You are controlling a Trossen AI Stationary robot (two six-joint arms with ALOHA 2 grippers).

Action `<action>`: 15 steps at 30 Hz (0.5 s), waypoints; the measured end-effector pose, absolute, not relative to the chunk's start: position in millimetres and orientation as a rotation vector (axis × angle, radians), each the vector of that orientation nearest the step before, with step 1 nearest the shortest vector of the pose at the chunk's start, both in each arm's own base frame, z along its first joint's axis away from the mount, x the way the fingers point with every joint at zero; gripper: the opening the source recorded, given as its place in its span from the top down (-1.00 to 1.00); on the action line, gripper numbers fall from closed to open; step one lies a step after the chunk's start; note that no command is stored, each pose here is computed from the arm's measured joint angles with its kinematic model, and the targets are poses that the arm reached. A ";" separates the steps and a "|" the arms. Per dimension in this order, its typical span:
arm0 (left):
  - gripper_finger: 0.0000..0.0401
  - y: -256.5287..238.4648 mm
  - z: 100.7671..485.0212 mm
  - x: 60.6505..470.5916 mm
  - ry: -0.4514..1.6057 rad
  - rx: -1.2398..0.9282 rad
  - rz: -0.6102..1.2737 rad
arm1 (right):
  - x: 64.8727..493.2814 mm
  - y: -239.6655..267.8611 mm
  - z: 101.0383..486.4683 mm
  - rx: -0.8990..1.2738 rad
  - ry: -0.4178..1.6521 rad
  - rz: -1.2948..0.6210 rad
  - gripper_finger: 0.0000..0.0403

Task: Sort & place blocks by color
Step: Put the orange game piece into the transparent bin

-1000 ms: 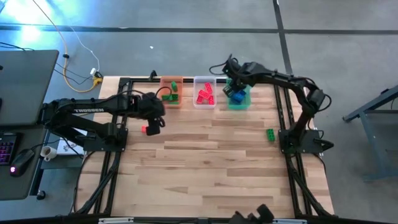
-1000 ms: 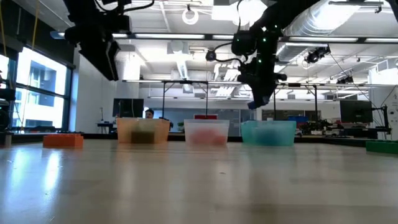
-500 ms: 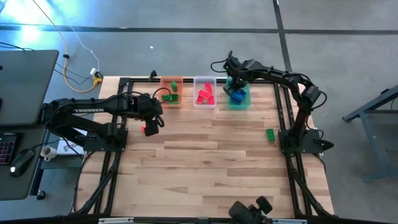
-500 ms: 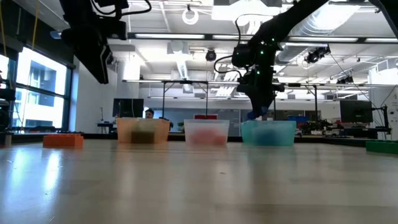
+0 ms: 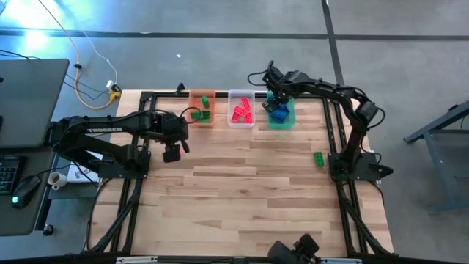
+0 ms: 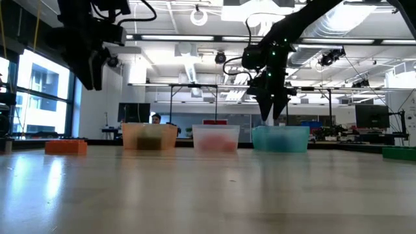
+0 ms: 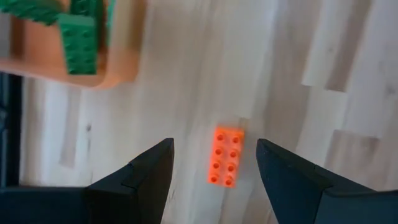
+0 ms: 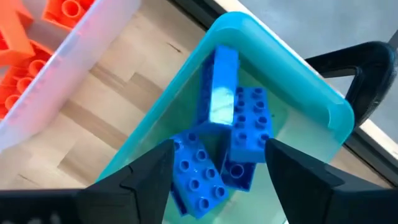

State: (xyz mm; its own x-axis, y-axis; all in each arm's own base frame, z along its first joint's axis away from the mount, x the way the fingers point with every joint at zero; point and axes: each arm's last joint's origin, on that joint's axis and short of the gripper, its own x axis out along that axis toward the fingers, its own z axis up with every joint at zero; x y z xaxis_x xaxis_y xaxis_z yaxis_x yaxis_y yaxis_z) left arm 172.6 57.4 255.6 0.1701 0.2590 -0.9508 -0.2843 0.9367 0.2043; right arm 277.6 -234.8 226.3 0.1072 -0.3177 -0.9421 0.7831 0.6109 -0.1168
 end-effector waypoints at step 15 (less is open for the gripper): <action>-0.08 52.7 216.5 163.8 1.369 -0.013 0.272 | 277.9 -178.6 291.2 0.283 1.065 -0.827 -0.21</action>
State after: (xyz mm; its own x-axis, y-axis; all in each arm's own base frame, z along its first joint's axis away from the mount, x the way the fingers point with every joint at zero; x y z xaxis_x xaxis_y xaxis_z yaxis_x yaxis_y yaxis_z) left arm 163.8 52.7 216.5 0.1741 0.1847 -0.9672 -0.1996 0.9685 0.1490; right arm 277.9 -178.6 291.2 0.2256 -0.4607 -0.8584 0.7174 0.6746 -0.1736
